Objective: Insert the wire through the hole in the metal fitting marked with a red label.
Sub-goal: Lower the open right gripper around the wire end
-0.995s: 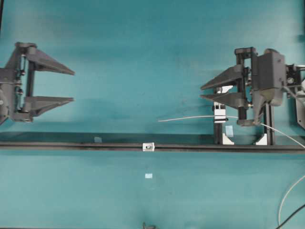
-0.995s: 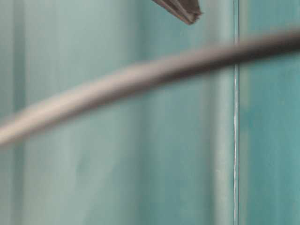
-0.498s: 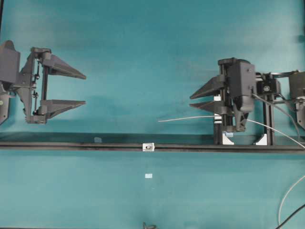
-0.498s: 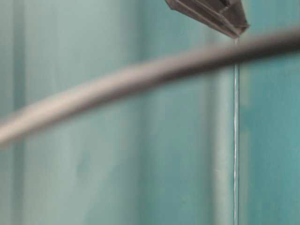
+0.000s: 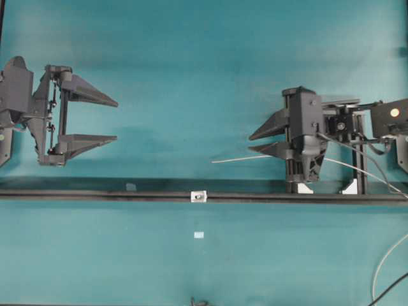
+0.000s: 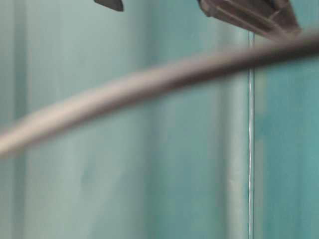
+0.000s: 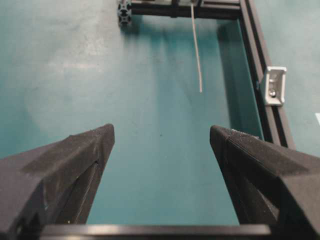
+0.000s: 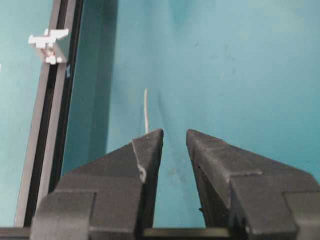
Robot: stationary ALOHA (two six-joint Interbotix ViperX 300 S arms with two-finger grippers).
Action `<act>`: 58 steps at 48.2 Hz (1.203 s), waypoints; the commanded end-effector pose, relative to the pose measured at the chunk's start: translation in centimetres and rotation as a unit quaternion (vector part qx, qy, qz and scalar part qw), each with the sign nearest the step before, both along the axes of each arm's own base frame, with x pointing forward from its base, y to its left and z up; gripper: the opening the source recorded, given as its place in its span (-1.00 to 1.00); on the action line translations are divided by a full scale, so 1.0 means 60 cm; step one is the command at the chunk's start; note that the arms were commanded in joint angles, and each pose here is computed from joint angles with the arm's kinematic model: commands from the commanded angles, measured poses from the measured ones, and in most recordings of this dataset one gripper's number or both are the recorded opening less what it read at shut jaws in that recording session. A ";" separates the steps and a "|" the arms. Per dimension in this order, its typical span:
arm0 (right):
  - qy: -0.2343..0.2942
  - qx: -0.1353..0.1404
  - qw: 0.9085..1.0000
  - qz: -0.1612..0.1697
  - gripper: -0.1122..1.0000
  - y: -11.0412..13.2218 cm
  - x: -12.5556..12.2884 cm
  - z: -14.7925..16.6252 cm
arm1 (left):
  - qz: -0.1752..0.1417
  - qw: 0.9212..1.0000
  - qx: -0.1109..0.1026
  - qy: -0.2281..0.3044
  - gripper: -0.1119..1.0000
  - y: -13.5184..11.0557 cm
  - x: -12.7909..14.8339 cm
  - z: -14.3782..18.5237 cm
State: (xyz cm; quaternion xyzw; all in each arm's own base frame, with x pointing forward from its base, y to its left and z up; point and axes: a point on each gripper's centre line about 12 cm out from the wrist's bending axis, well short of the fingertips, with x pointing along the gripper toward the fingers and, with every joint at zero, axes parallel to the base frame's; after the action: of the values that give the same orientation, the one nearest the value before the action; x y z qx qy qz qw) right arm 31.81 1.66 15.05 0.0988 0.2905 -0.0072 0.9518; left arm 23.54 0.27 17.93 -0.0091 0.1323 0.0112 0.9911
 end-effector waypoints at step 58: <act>0.035 0.049 0.998 -0.025 0.47 0.017 0.052 -0.043 | 0.006 1.000 0.000 -0.010 0.11 0.004 0.004 0.007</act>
State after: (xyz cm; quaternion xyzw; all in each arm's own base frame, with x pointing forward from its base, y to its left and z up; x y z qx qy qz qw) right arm 34.20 2.58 11.75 0.1487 0.3349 -0.0220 0.9302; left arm 23.50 0.45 17.88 -0.0096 0.1330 0.0150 0.9909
